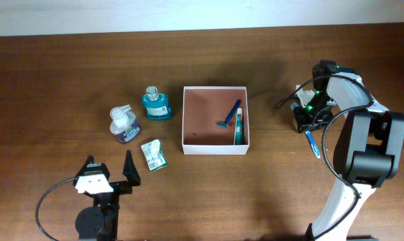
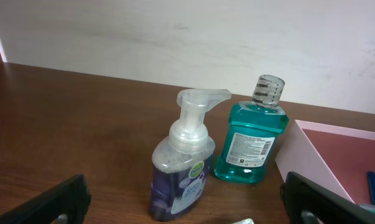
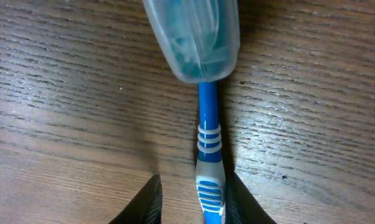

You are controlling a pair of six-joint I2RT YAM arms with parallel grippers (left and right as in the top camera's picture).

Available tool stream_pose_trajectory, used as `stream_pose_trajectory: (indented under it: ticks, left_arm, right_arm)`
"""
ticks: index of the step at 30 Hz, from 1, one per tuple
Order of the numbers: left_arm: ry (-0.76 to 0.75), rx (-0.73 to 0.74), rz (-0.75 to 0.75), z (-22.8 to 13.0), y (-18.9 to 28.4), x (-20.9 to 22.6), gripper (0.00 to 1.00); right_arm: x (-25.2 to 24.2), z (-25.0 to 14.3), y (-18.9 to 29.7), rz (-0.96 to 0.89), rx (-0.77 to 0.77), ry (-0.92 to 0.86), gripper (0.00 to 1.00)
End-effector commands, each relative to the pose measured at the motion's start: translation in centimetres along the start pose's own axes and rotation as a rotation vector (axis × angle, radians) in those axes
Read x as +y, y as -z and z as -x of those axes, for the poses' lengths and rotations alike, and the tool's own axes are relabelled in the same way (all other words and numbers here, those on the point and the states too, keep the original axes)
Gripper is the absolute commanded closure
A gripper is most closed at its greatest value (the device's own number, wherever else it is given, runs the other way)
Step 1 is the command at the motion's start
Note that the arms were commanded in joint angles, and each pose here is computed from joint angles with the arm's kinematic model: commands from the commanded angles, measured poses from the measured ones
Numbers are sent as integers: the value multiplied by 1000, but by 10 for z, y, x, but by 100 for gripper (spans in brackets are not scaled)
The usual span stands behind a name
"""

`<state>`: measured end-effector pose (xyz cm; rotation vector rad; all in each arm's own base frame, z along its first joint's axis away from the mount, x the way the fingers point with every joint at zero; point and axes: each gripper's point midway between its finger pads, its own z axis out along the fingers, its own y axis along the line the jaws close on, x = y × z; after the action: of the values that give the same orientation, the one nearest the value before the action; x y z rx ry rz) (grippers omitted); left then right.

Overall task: Pack container
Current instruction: 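Move the right gripper over the blue toothbrush, then lower the right gripper and close it on the toothbrush handle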

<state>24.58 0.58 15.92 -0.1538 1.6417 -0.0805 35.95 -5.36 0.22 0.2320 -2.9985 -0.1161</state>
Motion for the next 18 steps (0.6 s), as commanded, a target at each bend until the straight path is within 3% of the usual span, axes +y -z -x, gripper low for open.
stream_pose_trajectory:
  ticks: [1, 18]
  left_arm:
    - [-9, 0, -3, -2, 0, 0, 1]
    - [-9, 0, -3, -2, 0, 0, 1]
  right_arm:
    - [2, -1, 1, 13, -6, 7, 74]
    - [-2, 6, 1, -4, -34, 5, 80]
